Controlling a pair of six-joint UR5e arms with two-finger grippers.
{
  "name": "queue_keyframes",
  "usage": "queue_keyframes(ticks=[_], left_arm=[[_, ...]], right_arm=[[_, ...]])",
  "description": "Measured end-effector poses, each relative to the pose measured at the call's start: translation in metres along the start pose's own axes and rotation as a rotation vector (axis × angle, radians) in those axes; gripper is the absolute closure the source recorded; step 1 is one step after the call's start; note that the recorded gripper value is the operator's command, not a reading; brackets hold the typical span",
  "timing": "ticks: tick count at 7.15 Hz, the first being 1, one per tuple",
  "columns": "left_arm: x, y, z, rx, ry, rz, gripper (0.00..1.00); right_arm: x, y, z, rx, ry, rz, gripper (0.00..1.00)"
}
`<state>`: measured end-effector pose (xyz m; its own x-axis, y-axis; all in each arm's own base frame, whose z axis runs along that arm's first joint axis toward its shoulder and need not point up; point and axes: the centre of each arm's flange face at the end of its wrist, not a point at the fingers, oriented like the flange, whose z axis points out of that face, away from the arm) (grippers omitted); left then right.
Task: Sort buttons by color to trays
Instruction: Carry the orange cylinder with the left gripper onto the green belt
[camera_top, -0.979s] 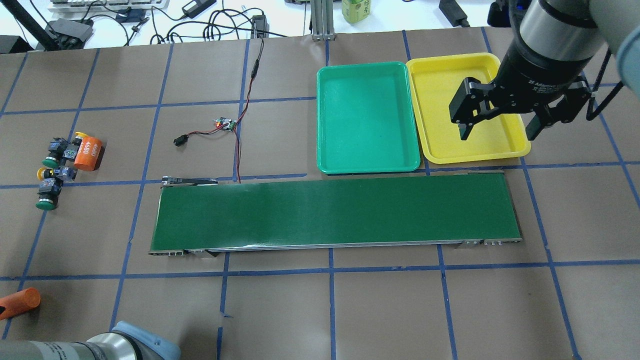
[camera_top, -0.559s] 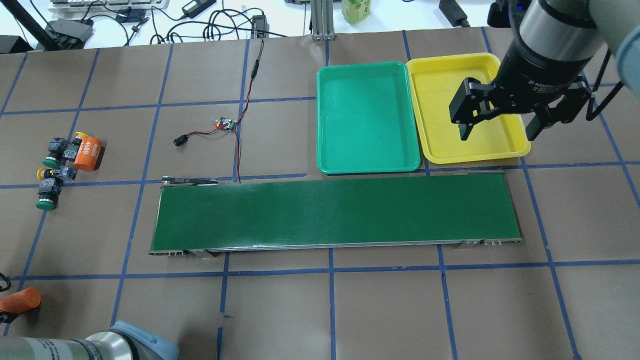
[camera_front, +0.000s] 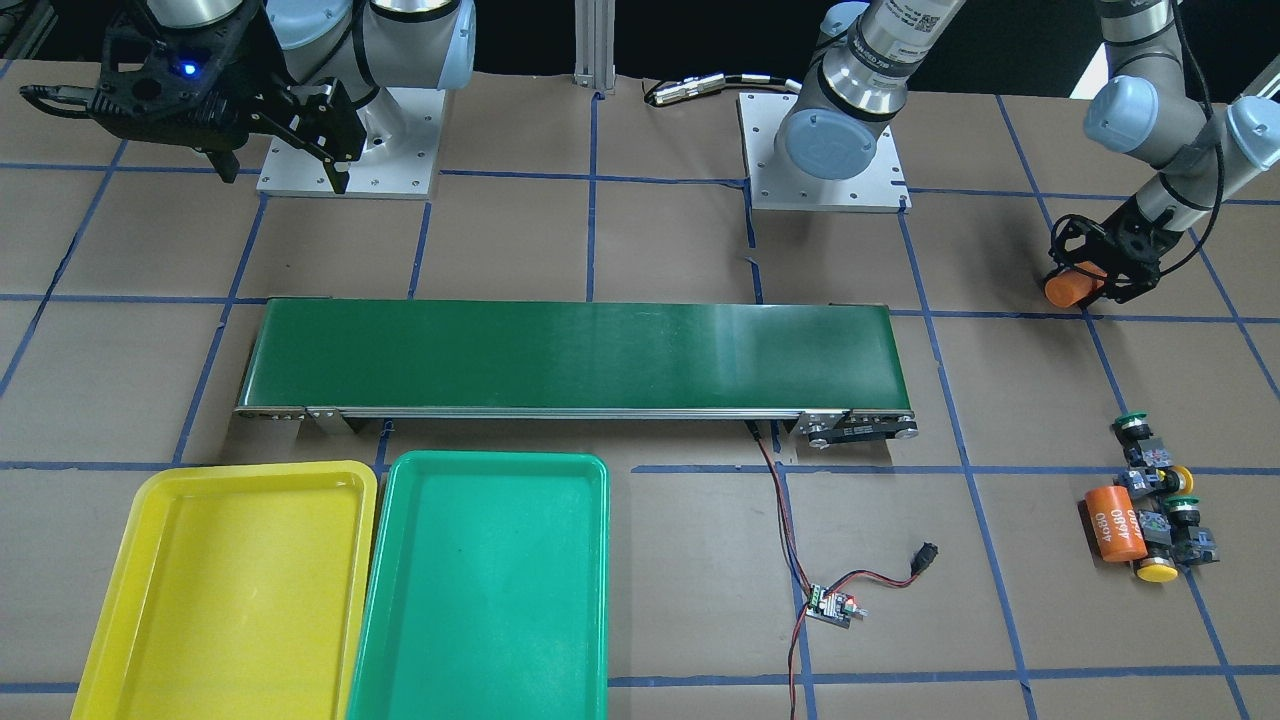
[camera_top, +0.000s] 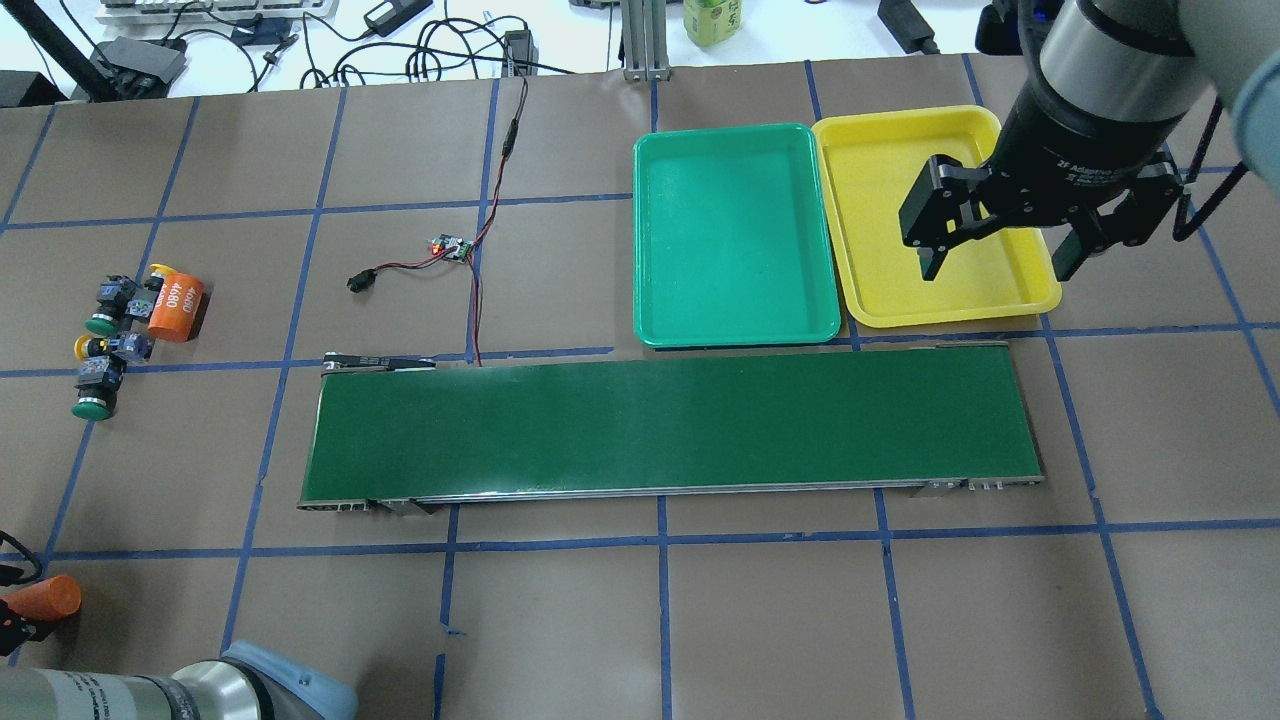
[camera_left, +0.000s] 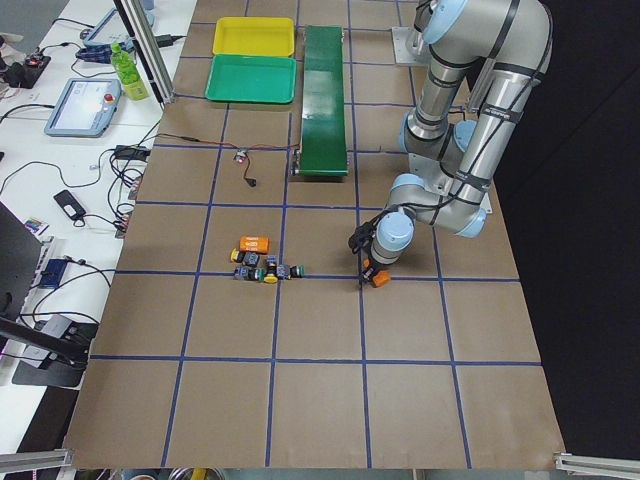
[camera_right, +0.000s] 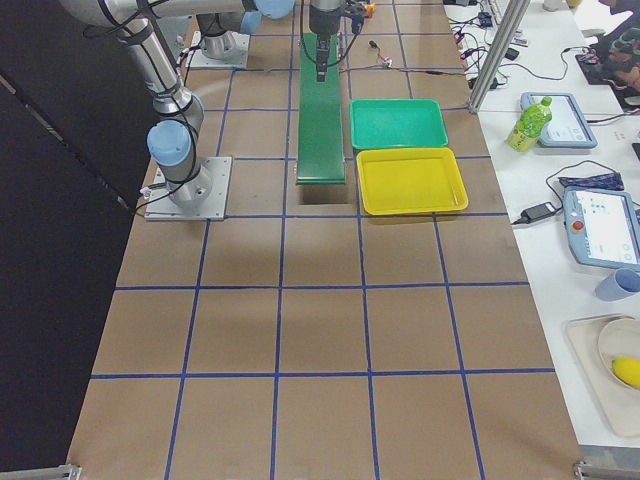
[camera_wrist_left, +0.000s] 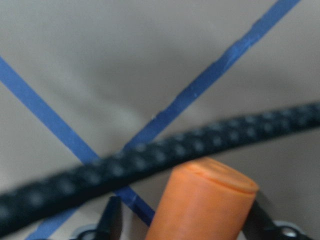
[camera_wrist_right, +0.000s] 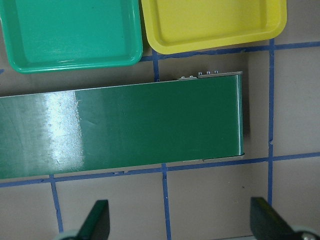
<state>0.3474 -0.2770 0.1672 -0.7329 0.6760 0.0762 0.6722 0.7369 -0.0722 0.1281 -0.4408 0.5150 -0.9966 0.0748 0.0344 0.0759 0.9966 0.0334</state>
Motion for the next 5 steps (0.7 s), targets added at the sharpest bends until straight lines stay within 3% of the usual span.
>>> queue_keyframes(ticks=[2,3,5], left_arm=[[-0.004,-0.013,-0.021,-0.009,-0.045,0.033,1.0],[-0.01,-0.042,-0.039,-0.021,-0.079,0.098,1.0],[-0.006,-0.162,-0.076,-0.002,-0.133,0.328,1.0]], right_arm=[[0.0,0.0,0.0,-0.001,0.0,0.0,0.0],[0.0,0.0,0.001,-0.002,0.0,0.001,0.0],[0.001,0.0,0.001,-0.004,0.002,0.003,0.0]])
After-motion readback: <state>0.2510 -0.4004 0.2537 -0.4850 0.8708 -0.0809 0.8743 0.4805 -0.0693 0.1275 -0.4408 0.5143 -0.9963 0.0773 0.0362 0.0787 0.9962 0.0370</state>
